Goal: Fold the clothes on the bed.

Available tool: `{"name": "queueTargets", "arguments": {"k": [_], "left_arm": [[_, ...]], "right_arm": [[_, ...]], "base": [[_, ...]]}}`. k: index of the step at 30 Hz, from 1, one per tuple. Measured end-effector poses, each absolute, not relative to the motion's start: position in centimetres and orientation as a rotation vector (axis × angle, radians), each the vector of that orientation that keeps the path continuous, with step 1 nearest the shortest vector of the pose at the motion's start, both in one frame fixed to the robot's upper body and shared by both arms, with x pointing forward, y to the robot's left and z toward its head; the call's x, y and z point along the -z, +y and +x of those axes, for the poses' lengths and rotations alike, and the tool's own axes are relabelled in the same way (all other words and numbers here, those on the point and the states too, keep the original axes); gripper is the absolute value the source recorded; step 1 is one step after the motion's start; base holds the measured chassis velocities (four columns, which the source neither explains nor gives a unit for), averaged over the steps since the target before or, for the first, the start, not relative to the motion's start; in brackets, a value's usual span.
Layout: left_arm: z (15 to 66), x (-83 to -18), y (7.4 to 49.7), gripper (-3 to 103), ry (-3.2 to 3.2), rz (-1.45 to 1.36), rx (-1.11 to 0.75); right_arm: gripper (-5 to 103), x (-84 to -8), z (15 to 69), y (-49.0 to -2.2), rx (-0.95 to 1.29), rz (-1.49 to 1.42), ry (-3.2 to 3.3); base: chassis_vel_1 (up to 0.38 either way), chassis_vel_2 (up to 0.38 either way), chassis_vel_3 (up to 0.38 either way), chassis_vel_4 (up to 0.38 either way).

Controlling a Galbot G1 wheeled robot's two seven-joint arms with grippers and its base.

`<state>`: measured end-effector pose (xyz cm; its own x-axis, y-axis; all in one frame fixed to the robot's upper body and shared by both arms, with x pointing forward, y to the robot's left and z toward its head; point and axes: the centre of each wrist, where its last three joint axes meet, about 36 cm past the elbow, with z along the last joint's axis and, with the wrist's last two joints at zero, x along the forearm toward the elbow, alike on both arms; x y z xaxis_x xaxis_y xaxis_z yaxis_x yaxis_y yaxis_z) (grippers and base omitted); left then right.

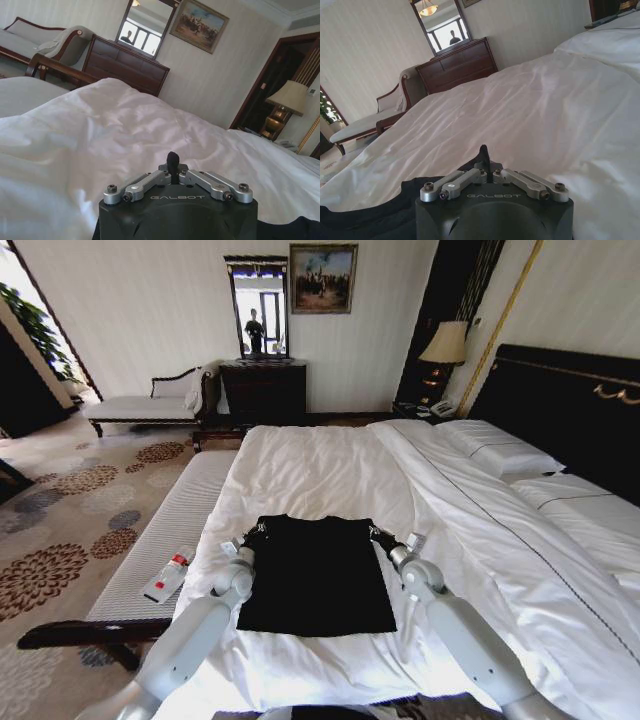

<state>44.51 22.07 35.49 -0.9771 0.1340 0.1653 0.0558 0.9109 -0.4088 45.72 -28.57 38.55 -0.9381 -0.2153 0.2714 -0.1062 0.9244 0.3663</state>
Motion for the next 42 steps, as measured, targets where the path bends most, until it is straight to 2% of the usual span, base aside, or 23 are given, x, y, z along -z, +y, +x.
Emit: {"name": "queueTargets", "arguments": {"k": [9,19,31,42], "left_arm": [[36.3,-34.7,22.0,2,-2.891,-0.193,-0.575],[30.9,-32.3,23.3,2,-2.843,-0.136,-0.557],[27.4,-32.4,23.3,2,-2.840,-0.177,-0.515],[25.4,-31.3,24.1,2,-2.804,-0.159,-0.503]], "right_arm": [[1,-36.8,39.1,-27.2,0.556,0.209,-2.731],[1,-35.1,33.4,-27.1,0.585,0.150,-2.708],[1,-34.1,31.5,-26.8,0.659,0.095,-2.689],[1,-31.9,28.3,-27.2,0.593,0.017,-2.675]], "base": [[0.000,0.000,0.000,0.000],[0.000,0.000,0.000,0.000],[0.000,0.000,0.000,0.000],[0.000,0.000,0.000,0.000]]}}
